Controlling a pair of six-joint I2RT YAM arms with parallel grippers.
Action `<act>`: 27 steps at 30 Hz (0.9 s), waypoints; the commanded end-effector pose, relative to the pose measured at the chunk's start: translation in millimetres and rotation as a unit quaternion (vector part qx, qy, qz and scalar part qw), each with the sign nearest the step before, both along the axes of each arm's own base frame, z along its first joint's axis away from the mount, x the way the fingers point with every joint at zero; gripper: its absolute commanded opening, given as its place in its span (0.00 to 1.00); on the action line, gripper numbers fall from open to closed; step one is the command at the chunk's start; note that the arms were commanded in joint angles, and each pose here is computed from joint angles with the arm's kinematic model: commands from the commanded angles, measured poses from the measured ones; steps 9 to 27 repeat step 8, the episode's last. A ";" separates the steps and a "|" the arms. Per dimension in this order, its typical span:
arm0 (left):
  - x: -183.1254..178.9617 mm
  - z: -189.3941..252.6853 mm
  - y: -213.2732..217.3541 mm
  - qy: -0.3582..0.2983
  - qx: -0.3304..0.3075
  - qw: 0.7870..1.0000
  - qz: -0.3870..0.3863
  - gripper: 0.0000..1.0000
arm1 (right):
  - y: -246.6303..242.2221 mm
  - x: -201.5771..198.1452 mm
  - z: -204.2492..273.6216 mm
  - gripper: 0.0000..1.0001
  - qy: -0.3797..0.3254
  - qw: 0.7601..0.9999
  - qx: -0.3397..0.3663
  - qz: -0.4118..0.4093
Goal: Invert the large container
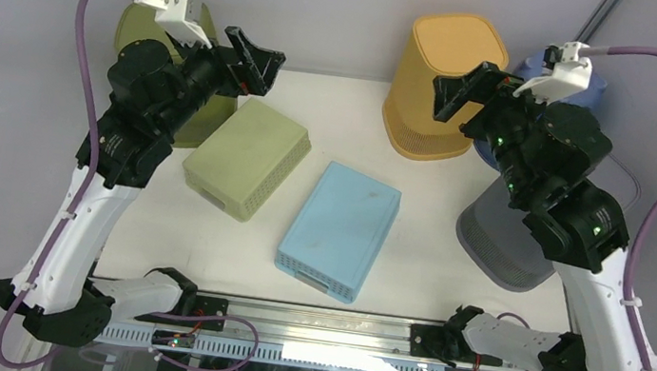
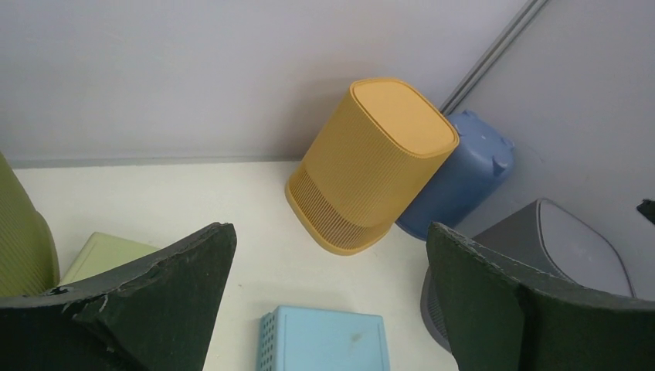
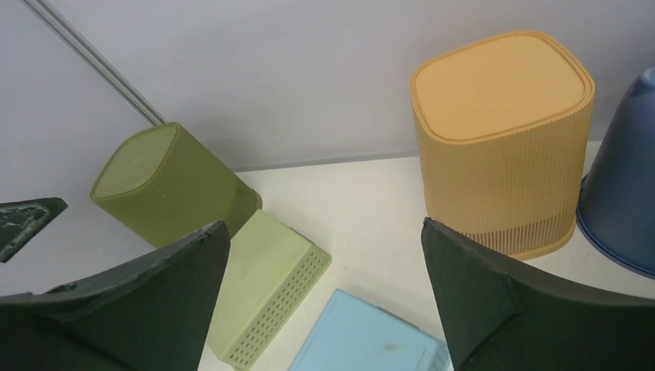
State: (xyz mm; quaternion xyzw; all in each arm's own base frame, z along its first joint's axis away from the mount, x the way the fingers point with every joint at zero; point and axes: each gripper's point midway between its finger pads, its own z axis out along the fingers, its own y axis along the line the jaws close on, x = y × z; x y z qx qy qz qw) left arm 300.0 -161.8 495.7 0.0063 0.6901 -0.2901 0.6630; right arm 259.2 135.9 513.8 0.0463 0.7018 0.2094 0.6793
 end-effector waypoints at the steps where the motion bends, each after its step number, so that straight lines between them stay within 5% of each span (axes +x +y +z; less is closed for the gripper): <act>1: -8.1 30.0 19.5 -0.025 -0.075 0.996 0.044 0.99 | -7.2 -4.4 15.1 0.99 -0.016 1.000 0.020 -0.008; 27: -21.5 38.1 24.6 -0.047 -0.088 0.994 0.038 0.99 | -9.1 -5.5 10.4 0.99 -0.010 1.000 0.025 -0.012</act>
